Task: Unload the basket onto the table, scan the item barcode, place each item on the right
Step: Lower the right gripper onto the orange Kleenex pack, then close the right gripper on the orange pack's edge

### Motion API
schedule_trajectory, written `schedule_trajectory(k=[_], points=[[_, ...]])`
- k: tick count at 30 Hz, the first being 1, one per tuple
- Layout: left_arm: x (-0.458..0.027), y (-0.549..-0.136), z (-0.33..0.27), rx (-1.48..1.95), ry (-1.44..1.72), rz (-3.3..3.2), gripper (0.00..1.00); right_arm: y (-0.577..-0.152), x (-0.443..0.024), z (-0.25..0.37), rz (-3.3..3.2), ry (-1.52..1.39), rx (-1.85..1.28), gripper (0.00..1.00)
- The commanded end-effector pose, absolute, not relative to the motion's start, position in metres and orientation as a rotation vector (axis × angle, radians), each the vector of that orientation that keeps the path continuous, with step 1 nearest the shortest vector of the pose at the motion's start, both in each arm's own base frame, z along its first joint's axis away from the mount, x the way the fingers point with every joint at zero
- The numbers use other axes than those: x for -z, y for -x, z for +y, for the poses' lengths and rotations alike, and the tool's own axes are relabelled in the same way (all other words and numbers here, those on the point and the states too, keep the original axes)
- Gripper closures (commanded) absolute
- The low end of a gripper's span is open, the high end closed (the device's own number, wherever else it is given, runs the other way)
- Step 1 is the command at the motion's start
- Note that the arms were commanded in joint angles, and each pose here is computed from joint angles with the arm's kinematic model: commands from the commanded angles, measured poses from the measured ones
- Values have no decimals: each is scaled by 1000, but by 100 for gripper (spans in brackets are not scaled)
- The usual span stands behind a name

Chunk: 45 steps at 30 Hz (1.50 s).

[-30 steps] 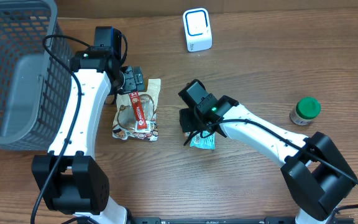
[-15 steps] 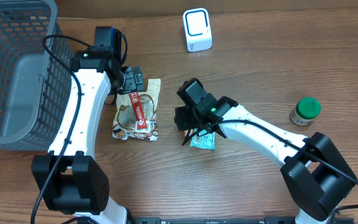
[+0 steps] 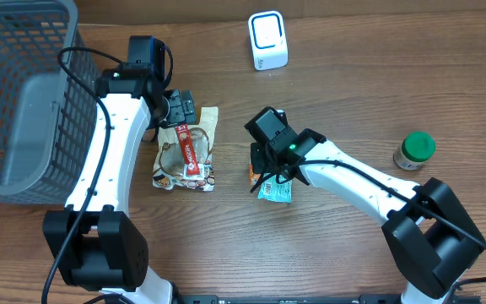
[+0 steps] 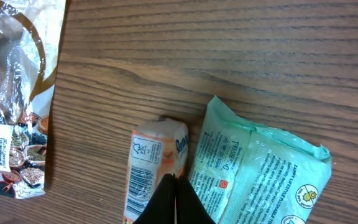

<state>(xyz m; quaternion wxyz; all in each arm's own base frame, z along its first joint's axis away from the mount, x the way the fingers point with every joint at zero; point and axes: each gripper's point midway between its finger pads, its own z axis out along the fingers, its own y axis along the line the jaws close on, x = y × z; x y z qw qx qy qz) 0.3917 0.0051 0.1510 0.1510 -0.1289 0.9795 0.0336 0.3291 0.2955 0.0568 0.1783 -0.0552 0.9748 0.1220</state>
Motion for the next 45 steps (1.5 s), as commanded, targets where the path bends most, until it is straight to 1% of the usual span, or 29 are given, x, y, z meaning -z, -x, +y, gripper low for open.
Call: schedule_trajectory(k=[1, 10, 13, 19, 26, 30, 34, 36, 41, 45], points=[[-163, -394, 4, -78, 378, 2777, 0, -330, -58, 289, 2754, 98, -314, 96], [-163, -394, 4, -78, 379, 2777, 0, -316, -38, 286, 2785, 68, -309, 96], [-163, -394, 3, -77, 378, 2777, 0, -311, -35, 294, 2790, 90, -371, 96], [-163, -394, 4, -78, 378, 2777, 0, -300, -44, 330, 2761, 285, -586, 96], [-163, -394, 4, -78, 378, 2777, 0, -297, -48, 342, 2730, 319, -613, 96], [-163, -394, 4, -78, 378, 2777, 0, -299, -50, 344, 2707, 351, -616, 95], [-163, -394, 4, -78, 378, 2777, 0, -307, -52, 343, 2676, 323, -595, 95], [-163, -394, 4, -78, 379, 2777, 0, -314, -55, 343, 2646, 308, -583, 86], [-163, -394, 4, -78, 379, 2777, 0, -326, -58, 339, 2620, 178, -561, 82], [-163, -394, 4, -78, 378, 2777, 0, -328, -59, 338, 2620, 108, -568, 72]])
